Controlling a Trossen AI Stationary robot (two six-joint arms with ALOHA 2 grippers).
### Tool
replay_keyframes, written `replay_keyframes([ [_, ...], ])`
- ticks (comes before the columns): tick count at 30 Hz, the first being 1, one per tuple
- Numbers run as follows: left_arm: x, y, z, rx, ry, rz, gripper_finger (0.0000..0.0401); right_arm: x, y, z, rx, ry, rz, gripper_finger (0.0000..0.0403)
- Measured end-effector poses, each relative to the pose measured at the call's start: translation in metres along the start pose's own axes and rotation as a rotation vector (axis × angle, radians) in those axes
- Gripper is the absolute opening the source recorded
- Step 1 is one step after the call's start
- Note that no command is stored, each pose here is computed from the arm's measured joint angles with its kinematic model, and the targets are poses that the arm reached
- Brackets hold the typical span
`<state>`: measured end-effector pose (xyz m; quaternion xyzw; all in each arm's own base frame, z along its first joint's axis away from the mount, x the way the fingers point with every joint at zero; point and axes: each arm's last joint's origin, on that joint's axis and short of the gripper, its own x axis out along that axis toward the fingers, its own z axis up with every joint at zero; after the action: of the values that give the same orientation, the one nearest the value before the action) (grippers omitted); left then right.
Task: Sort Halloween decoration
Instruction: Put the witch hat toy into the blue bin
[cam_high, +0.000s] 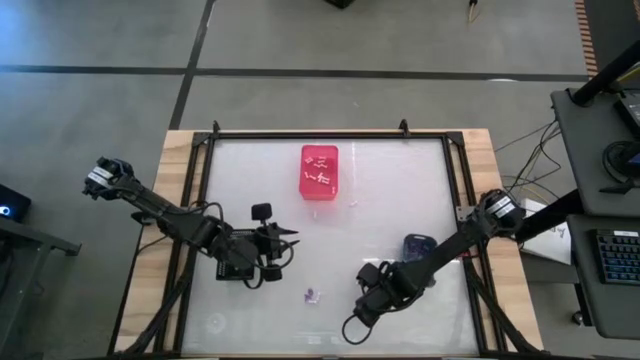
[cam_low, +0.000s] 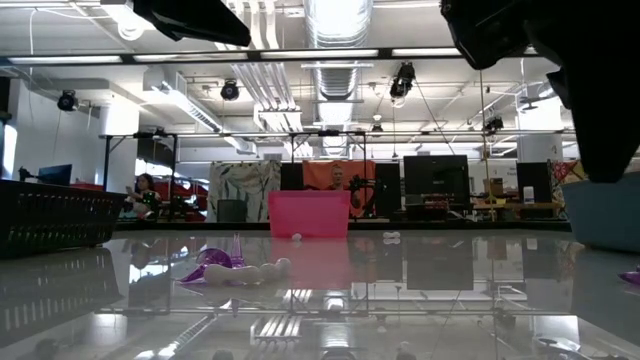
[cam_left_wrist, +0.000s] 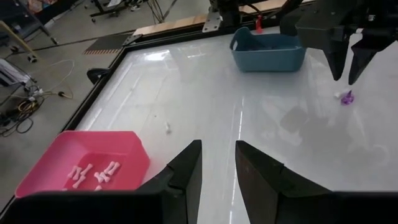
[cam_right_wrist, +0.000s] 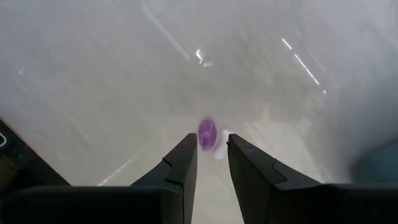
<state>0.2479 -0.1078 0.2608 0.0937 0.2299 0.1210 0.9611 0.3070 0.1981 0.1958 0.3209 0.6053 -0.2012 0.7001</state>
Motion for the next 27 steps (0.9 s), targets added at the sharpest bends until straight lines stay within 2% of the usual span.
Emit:
replay_keyframes([
  [12,0.001,0.002,0.0,0.001,0.003,0.007,0.008,0.009,0.003,0.005,-0.036,0.019,0.019,0.0082],
  [27,0.002,0.002,0.0,0.001,0.004,0.009,0.008,0.018,0.006,-0.007,-0.057,0.051,0.009,0.0082],
])
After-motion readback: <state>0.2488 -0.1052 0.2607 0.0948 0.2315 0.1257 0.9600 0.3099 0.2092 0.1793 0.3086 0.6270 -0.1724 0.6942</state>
